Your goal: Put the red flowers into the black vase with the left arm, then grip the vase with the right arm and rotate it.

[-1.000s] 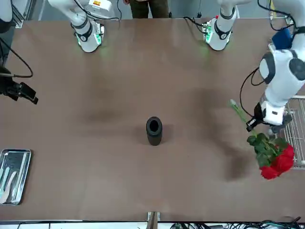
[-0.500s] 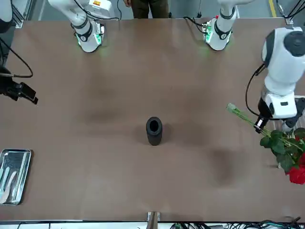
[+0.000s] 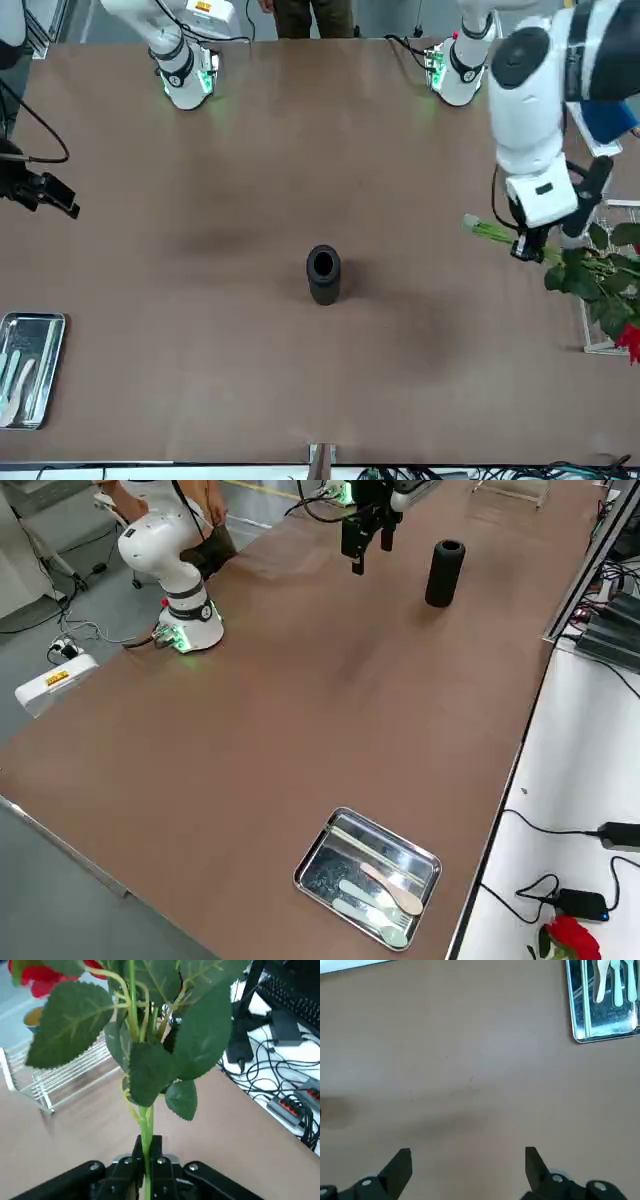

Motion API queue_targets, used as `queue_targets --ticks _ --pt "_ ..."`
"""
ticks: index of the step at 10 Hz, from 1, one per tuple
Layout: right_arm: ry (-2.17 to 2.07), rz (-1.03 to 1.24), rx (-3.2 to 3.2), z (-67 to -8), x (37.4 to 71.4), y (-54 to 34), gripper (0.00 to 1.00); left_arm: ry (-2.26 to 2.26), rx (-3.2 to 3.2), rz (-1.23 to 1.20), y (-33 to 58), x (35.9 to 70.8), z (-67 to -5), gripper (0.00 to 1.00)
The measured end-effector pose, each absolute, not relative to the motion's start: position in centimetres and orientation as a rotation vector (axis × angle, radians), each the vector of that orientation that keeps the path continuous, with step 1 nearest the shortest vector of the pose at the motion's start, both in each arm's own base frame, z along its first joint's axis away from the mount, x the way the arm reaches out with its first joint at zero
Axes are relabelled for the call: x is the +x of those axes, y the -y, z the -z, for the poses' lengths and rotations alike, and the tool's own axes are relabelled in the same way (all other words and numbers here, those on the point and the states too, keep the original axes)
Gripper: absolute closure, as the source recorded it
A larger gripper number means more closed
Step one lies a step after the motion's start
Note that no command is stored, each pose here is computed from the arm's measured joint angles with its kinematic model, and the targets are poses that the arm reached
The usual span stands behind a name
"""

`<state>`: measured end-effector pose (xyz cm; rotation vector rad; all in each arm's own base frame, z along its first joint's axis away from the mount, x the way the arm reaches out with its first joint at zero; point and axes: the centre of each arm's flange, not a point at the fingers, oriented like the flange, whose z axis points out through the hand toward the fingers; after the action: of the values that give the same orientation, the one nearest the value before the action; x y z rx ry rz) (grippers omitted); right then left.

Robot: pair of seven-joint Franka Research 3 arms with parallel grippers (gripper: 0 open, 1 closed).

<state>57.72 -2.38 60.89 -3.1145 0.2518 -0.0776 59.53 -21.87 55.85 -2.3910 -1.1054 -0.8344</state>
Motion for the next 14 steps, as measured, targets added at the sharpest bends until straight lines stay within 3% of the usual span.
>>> queue_targets --ticks 5,9,14 --pt "-0.254 0.079 -3.115 -60.9 57.7 2.5 0.0 0.986 -2.125 1.192 36.5 56.7 -52.6 0.93" --pt "-0.257 0.079 -3.115 -60.9 57.7 2.6 0.0 0.864 -2.041 1.445 43.6 52.4 -52.9 0.93" --pt "-0.276 0.079 -3.114 -60.9 57.7 3.2 0.0 0.678 -1.995 1.695 52.2 48.8 -48.6 0.93"
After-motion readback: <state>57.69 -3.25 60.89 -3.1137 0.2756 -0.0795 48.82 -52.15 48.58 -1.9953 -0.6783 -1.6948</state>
